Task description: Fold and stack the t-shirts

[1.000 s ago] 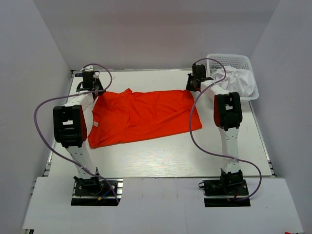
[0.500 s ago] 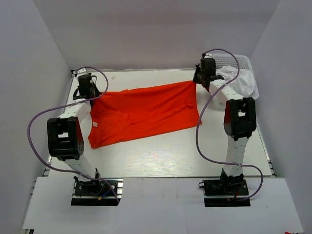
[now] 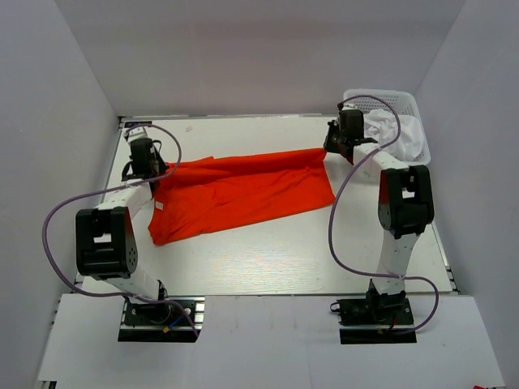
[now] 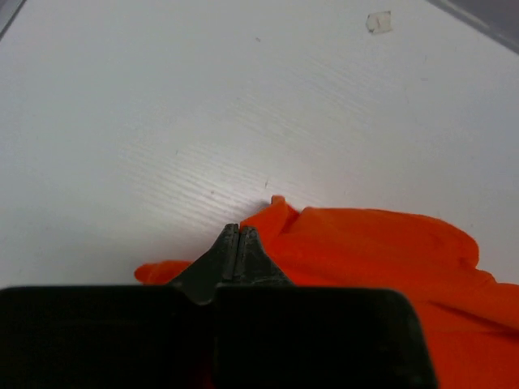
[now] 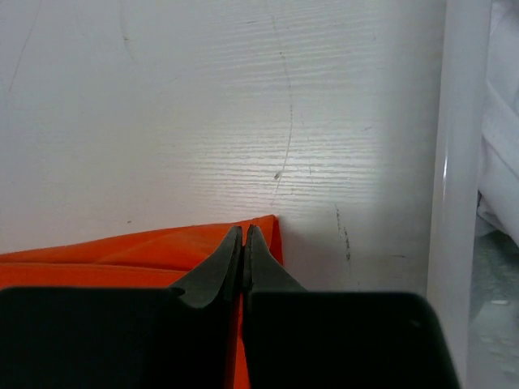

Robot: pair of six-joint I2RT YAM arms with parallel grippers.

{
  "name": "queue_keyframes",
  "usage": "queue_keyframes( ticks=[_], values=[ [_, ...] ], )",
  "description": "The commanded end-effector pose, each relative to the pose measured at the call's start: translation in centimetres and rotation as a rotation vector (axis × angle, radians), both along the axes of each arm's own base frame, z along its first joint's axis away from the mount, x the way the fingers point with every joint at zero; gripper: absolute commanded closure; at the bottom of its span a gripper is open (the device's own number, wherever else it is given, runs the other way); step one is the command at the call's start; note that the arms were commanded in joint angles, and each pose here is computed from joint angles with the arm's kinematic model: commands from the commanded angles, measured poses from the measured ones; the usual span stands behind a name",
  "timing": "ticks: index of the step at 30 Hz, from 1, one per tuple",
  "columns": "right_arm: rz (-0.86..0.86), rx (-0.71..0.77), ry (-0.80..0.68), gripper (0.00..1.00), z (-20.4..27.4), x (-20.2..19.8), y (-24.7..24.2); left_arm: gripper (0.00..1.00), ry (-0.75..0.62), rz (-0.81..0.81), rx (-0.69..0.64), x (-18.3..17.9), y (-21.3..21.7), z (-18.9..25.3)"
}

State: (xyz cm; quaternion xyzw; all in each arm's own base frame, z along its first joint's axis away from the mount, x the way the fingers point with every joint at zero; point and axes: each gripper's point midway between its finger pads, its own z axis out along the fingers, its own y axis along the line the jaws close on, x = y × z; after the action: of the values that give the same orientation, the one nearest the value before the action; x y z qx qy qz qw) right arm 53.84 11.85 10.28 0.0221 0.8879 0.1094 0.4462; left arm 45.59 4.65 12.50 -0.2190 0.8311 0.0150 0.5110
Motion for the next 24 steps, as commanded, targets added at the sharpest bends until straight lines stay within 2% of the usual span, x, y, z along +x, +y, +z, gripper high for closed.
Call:
queue_keyframes(
  ticks=[1, 6, 11, 12, 14, 15, 16, 17, 18, 19, 20, 21, 22, 23, 24],
  values=[
    [0.025, 0.011, -0.1, 1.0, 3.0, -0.2, 0.0, 1.0, -0.077, 0.013, 0.012, -1.4, 0.1, 2.1],
    [0.027, 0.022, -0.086, 1.0, 2.2, -1.3, -0.3, 1.0, -0.076, 0.053, -0.048, -4.0, -0.2, -0.1],
    [0.028, 0.075, -0.035, 1.0, 0.1, -3.4, -0.1, 1.0, -0.001, 0.097, -0.135, -6.6, -1.1, -3.5],
    [0.025, 0.077, -0.014, 1.0, -0.6, -4.1, 0.0, 1.0, -0.001, 0.168, -0.185, -7.2, -0.8, -3.6],
    [0.015, 0.076, 0.006, 0.98, -1.2, -4.8, -0.3, 1.0, 0.081, 0.22, -0.224, -8.8, -0.9, -4.9],
    [0.008, 0.071, 0.03, 0.93, -2.2, -5.8, -0.6, 0.95, 0.091, 0.267, -0.248, -9.1, -0.7, -5.0],
    [-0.005, 0.067, 0.045, 0.83, -2.6, -6.2, -0.8, 0.82, 0.148, 0.296, -0.244, -10.0, -0.5, -5.4],
    [-0.013, 0.069, 0.061, 0.6, -2.9, -6.7, -1.0, 0.6, 0.173, 0.322, -0.233, -10.5, -0.1, -5.4],
    [-0.043, 0.04, 0.084, 0.52, -3.5, -7.3, -1.8, 0.43, 0.194, 0.352, -0.233, -10.9, 0.1, -5.3],
    [-0.052, 0.037, 0.083, 0.44, -3.2, -7.5, -2.0, 0.32, 0.234, 0.365, -0.22, -11.5, 0.3, -4.3],
    [-0.056, 0.033, 0.072, 0.33, -2.5, -7.5, -2.0, 0.07, 0.252, 0.374, -0.21, -11.7, 0.5, -3.9],
    [-0.05, 0.026, 0.075, 0.29, -2.2, -7.8, -2.1, 0.0, 0.249, 0.374, -0.211, -11.7, 0.5, -3.0],
    [-0.046, 0.027, 0.052, 0.17, -1.2, -7.9, -2.0, 0.0, 0.238, 0.338, -0.224, -10.9, 0.0, -1.9],
    [-0.032, 0.019, 0.024, 0.1, 0.0, -7.8, -1.9, 0.0, 0.204, 0.301, -0.228, -10.4, -0.4, -0.4],
    [-0.009, 0.036, 0.013, 0.1, 0.6, -7.9, -1.5, 0.0, 0.183, 0.254, -0.217, -9.9, -0.7, 0.7]
  ],
)
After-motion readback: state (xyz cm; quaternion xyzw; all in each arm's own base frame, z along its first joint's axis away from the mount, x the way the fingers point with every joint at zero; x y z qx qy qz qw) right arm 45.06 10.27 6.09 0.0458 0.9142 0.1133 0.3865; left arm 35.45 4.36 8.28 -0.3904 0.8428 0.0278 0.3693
